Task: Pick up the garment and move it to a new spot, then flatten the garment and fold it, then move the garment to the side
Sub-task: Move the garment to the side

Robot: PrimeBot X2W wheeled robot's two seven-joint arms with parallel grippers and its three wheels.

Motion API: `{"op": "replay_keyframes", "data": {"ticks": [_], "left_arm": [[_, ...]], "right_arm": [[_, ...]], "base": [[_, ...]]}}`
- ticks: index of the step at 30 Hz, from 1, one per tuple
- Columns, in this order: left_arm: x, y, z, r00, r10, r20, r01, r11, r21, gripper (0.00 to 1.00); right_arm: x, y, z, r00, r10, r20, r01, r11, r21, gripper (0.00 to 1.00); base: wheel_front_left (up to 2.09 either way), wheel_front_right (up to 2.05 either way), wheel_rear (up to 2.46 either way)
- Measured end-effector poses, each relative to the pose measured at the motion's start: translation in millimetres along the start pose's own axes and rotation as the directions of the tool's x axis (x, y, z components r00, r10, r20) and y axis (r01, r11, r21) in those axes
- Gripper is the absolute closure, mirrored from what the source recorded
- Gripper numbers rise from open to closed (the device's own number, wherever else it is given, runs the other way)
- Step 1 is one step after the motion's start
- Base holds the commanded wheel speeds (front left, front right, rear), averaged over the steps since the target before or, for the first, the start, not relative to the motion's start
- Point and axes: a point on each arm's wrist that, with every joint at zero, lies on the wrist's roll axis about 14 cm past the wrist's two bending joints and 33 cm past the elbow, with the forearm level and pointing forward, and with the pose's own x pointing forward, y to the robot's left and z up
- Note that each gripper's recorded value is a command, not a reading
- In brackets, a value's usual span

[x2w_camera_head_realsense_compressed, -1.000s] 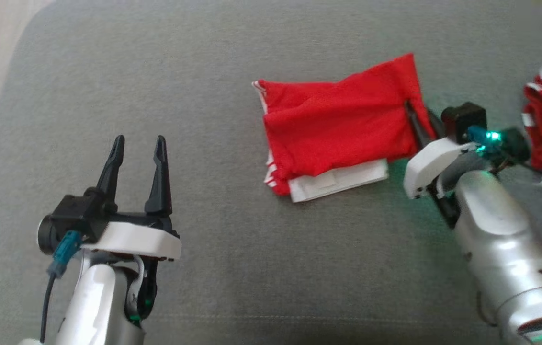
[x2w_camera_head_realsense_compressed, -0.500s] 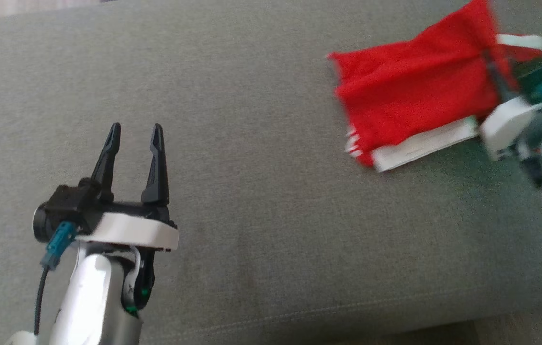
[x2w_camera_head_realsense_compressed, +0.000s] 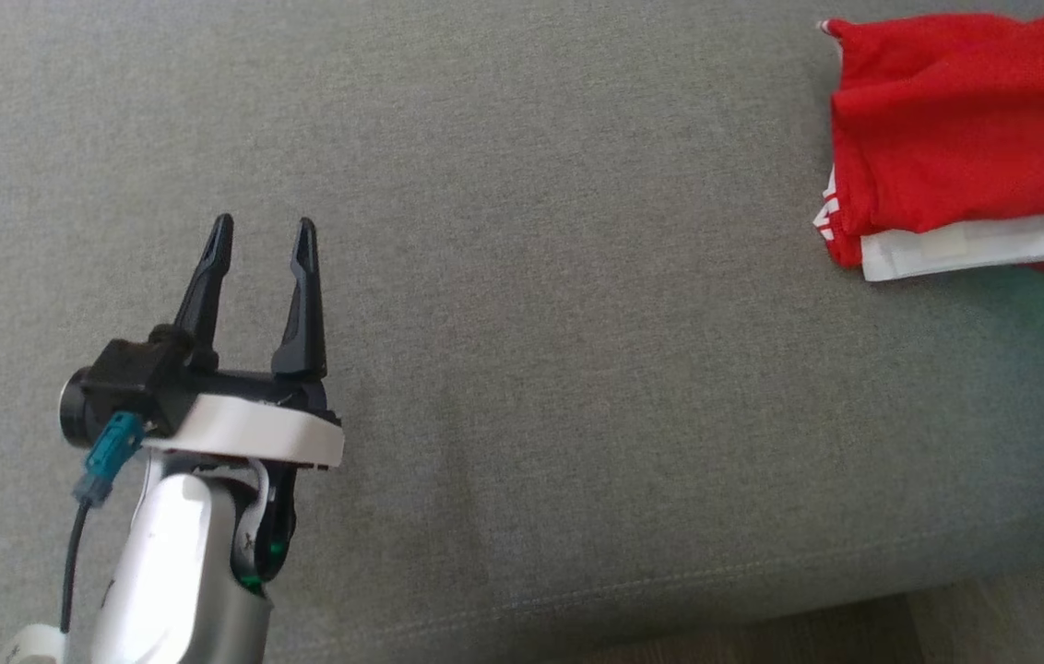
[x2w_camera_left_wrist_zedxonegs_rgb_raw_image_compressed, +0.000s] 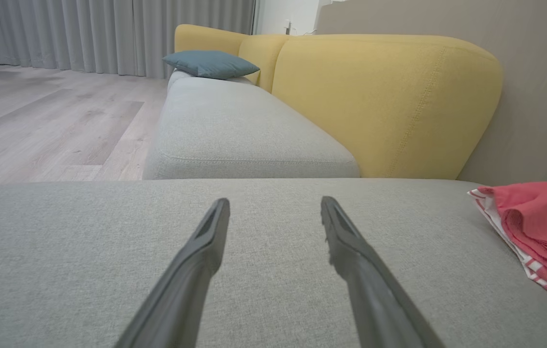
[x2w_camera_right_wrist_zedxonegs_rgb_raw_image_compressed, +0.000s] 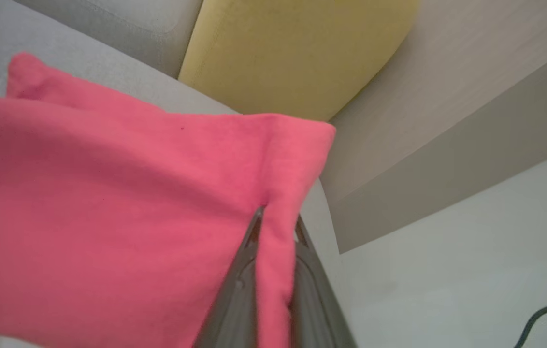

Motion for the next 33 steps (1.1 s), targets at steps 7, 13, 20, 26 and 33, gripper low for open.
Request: {"op": "replay_keyframes", "data": {"ticks": [7,13,20,26,33], "left_arm": [[1.4,2.0,-6.8,1.000,-0.002,-0.015,0.002,1.000,0.000,0.00],[4.5,3.2,-14.6,1.000,-0.008,-0.030,0.008,1.000,0.001,0.00],[9.8,8.7,-17.3,1.000,-0.003,-0.031,0.004,1.000,0.013,0.00],[8.0,7.3,-8.1,1.000,-0.005,-0.014,0.005,1.000,0.022,0.00],[1.4,9.4,16.4,0.999,0.014,0.038,-0.015,1.000,0.028,0.00]], "right_arm": [[-2.8,6.9,-12.3,0.999,0.002,-0.044,-0.002,1.000,0.000,1.00],[-1.4,11.0,-16.5,0.998,0.000,-0.064,0.000,1.000,0.000,1.00],[0.9,13.7,-9.2,0.999,-0.016,-0.042,0.018,0.998,0.056,0.00],[-4.6,15.1,21.8,0.997,-0.026,0.066,0.021,0.997,0.077,0.00],[-18.9,44.9,84.2,0.961,0.010,0.276,-0.063,0.981,0.183,0.00]], "base": [[0.00,0.00,0.00],[0.00,0.00,0.00],[0.00,0.00,0.00],[0.00,0.00,0.00],[0.00,0.00,0.00]]}}
